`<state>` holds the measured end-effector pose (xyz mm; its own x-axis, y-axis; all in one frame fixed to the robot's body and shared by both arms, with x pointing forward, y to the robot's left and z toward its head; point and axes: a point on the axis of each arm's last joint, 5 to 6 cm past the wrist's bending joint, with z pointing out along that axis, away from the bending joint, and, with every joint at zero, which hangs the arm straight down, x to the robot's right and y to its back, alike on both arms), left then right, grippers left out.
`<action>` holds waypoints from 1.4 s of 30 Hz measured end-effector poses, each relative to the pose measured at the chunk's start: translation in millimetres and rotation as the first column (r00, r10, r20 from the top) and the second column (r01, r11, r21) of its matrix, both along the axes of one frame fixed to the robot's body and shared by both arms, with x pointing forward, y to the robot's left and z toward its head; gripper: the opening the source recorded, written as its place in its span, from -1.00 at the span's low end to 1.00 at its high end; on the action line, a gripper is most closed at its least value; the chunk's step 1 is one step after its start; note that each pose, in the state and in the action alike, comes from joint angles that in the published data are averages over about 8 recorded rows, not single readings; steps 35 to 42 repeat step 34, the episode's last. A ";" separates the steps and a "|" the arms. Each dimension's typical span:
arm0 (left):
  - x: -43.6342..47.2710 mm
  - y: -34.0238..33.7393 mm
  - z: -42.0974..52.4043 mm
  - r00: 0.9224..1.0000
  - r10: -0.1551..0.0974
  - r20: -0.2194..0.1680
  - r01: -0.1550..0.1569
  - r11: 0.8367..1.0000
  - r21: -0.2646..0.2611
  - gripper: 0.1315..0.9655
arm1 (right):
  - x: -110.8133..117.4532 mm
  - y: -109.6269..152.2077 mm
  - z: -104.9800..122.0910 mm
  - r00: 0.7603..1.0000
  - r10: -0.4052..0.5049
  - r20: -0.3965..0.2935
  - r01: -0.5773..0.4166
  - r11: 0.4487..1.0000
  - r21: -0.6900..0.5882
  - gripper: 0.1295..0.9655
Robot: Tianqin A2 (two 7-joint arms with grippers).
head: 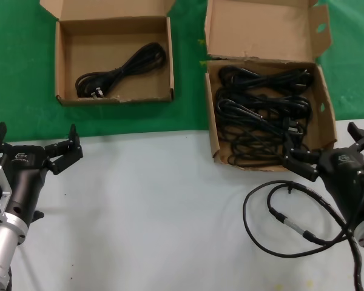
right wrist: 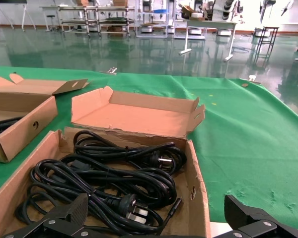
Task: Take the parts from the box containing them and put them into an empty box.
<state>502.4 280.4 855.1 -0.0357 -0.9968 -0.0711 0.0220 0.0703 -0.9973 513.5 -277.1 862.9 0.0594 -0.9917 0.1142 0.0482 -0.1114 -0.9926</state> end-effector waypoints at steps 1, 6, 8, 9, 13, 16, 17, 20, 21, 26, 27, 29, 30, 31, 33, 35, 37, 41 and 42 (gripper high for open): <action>0.0 0.0 0.0 1.000 0.000 0.000 0.000 1.000 0.000 1.00 | 0.0 0.0 0.0 1.000 0.000 0.000 0.000 1.000 0.000 1.00; 0.0 0.0 0.0 1.000 0.000 0.000 0.000 1.000 0.000 1.00 | 0.0 0.0 0.0 1.000 0.000 0.000 0.000 1.000 0.000 1.00; 0.0 0.0 0.0 1.000 0.000 0.000 0.000 1.000 0.000 1.00 | 0.0 0.0 0.0 1.000 0.000 0.000 0.000 1.000 0.000 1.00; 0.0 0.0 0.0 1.000 0.000 0.000 0.000 1.000 0.000 1.00 | 0.0 0.0 0.0 1.000 0.000 0.000 0.000 1.000 0.000 1.00; 0.0 0.0 0.0 1.000 0.000 0.000 0.000 1.000 0.000 1.00 | 0.0 0.0 0.0 1.000 0.000 0.000 0.000 1.000 0.000 1.00; 0.0 0.0 0.0 1.000 0.000 0.000 0.000 1.000 0.000 1.00 | 0.0 0.0 0.0 1.000 0.000 0.000 0.000 1.000 0.000 1.00; 0.0 0.0 0.0 1.000 0.000 0.000 0.000 1.000 0.000 1.00 | 0.0 0.0 0.0 1.000 0.000 0.000 0.000 1.000 0.000 1.00; 0.0 0.0 0.0 1.000 0.000 0.000 0.000 1.000 0.000 1.00 | 0.0 0.0 0.0 1.000 0.000 0.000 0.000 1.000 0.000 1.00; 0.0 0.0 0.0 1.000 0.000 0.000 0.000 1.000 0.000 1.00 | 0.0 0.0 0.0 1.000 0.000 0.000 0.000 1.000 0.000 1.00; 0.0 0.0 0.0 1.000 0.000 0.000 0.000 1.000 0.000 1.00 | 0.0 0.0 0.0 1.000 0.000 0.000 0.000 1.000 0.000 1.00; 0.0 0.0 0.0 1.000 0.000 0.000 0.000 1.000 0.000 1.00 | 0.0 0.0 0.0 1.000 0.000 0.000 0.000 1.000 0.000 1.00; 0.0 0.0 0.0 1.000 0.000 0.000 0.000 1.000 0.000 1.00 | 0.0 0.0 0.0 1.000 0.000 0.000 0.000 1.000 0.000 1.00; 0.0 0.0 0.0 1.000 0.000 0.000 0.000 1.000 0.000 1.00 | 0.0 0.0 0.0 1.000 0.000 0.000 0.000 1.000 0.000 1.00; 0.0 0.0 0.0 1.000 0.000 0.000 0.000 1.000 0.000 1.00 | 0.0 0.0 0.0 1.000 0.000 0.000 0.000 1.000 0.000 1.00; 0.0 0.0 0.0 1.000 0.000 0.000 0.000 1.000 0.000 1.00 | 0.0 0.0 0.0 1.000 0.000 0.000 0.000 1.000 0.000 1.00; 0.0 0.0 0.0 1.000 0.000 0.000 0.000 1.000 0.000 1.00 | 0.0 0.0 0.0 1.000 0.000 0.000 0.000 1.000 0.000 1.00; 0.0 0.0 0.0 1.000 0.000 0.000 0.000 1.000 0.000 1.00 | 0.0 0.0 0.0 1.000 0.000 0.000 0.000 1.000 0.000 1.00; 0.0 0.0 0.0 1.000 0.000 0.000 0.000 1.000 0.000 1.00 | 0.0 0.0 0.0 1.000 0.000 0.000 0.000 1.000 0.000 1.00; 0.0 0.0 0.0 1.000 0.000 0.000 0.000 1.000 0.000 1.00 | 0.0 0.0 0.0 1.000 0.000 0.000 0.000 1.000 0.000 1.00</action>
